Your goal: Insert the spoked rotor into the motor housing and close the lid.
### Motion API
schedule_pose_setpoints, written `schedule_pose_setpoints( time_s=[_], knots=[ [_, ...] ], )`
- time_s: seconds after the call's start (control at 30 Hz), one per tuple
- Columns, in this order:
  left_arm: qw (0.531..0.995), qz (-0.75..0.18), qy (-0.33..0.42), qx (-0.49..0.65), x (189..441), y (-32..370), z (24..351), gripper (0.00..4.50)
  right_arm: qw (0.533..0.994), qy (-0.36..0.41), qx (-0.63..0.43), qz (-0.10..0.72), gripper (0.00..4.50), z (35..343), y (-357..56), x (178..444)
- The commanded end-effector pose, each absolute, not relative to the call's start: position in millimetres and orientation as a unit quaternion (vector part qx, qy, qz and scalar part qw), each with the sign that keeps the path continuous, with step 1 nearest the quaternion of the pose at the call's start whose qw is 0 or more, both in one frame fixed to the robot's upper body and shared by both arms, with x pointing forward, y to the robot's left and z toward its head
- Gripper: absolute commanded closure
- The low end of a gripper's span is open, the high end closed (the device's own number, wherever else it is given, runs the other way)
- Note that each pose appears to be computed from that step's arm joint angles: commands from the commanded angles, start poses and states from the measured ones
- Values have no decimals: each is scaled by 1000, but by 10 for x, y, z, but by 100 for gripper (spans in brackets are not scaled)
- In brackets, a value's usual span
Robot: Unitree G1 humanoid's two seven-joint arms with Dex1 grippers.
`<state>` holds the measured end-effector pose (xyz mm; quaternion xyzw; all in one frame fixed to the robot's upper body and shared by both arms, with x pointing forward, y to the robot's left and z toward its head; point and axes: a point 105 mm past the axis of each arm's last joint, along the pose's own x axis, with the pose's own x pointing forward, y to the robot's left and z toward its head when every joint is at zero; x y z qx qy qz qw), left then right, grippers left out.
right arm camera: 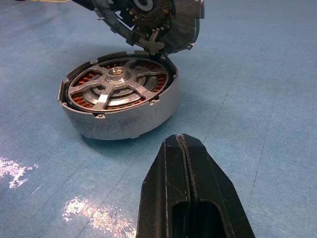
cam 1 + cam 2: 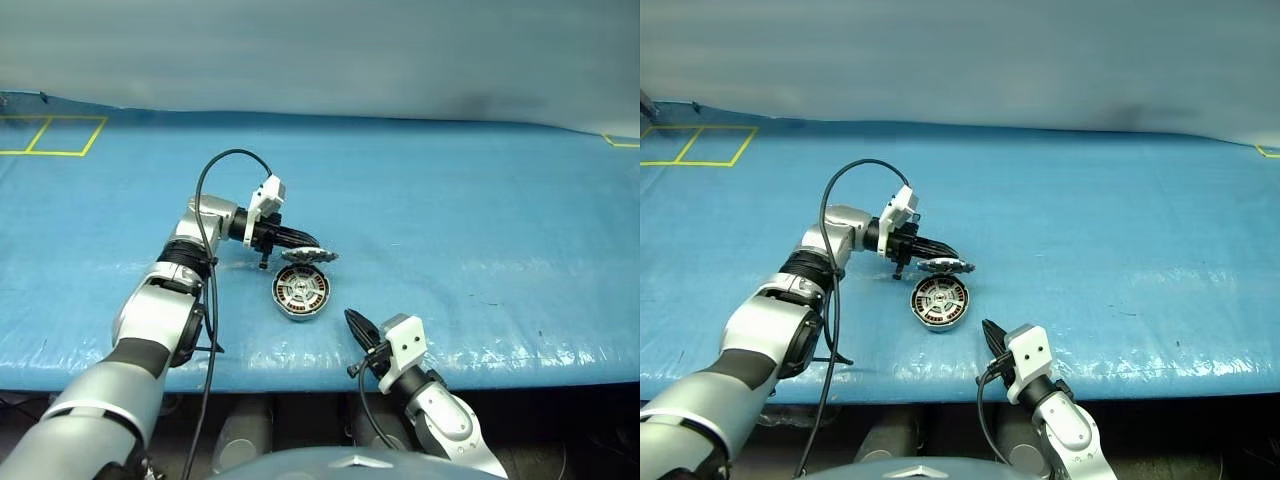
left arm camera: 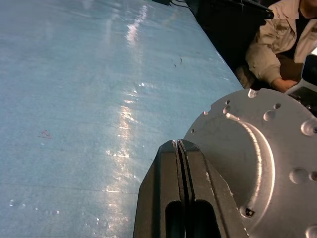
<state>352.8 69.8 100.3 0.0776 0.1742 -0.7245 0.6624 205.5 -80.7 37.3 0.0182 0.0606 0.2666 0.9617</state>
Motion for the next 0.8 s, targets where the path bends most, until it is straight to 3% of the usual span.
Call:
schedule_pose_setpoints(
  time_s=[0.03, 0.6, 0.8],
  knots=[
    [630, -745, 177, 128, 3476, 649, 1024, 445, 961, 52, 28, 269, 450, 432, -782, 2052],
    [564, -784, 182, 185, 3177, 757, 867, 445, 963, 61, 37, 259, 450, 429, -838, 2096],
    [575, -787, 154, 163, 3104, 827, 950, 445, 965, 77, 59, 244, 450, 508, -929, 2183]
  ],
)
